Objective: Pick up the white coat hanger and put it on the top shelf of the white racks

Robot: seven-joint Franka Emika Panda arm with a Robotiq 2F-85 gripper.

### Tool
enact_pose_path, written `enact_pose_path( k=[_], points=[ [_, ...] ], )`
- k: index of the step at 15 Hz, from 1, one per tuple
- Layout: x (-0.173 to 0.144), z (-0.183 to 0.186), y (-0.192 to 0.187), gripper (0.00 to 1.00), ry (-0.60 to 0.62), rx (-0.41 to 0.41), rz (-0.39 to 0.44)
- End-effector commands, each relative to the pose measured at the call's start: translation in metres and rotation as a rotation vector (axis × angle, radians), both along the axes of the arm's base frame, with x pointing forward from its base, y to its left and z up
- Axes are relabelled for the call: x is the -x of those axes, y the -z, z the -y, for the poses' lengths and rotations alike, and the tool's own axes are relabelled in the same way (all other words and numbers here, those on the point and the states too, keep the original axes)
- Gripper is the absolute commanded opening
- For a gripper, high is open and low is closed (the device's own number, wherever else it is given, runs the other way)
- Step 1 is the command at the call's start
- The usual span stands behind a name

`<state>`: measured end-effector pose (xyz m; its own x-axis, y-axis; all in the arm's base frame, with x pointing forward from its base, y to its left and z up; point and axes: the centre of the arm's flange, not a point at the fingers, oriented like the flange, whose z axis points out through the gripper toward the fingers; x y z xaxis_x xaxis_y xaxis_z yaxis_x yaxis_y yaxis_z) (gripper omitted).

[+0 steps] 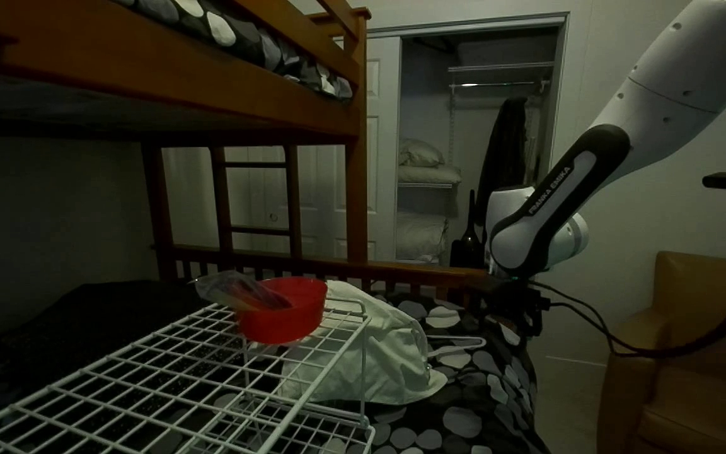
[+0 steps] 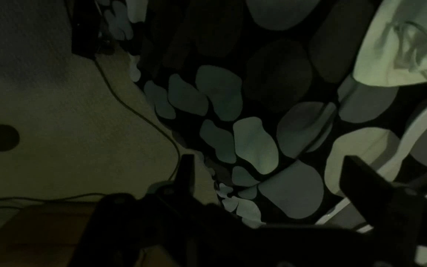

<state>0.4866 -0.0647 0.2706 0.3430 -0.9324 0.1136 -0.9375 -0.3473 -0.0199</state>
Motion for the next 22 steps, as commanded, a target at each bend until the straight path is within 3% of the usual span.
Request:
enact_pose_path(
  k=[1,4,7,8,11,12,16,22],
  points=[
    [-0.057,0.009,0.033,1.0,0.187,-0.071,-0.008],
    [-0.088,0.022,0.053,1.0,0.253,-0.235,-0.024],
    [-0.108,0.028,0.065,1.0,0.161,-0.402,0.027],
    [-0.089,0.012,0.053,1.0,0.192,-0.313,0.034],
    [-0.104,0.021,0.06,1.0,0.172,-0.371,0.058],
    [-0.103,0.019,0.063,1.0,0.207,-0.321,0.131],
    [-0.102,0.013,0.081,1.0,0.321,-0.312,0.348],
    [-0.103,-0.017,0.107,1.0,0.398,-0.332,0.44]
  ],
)
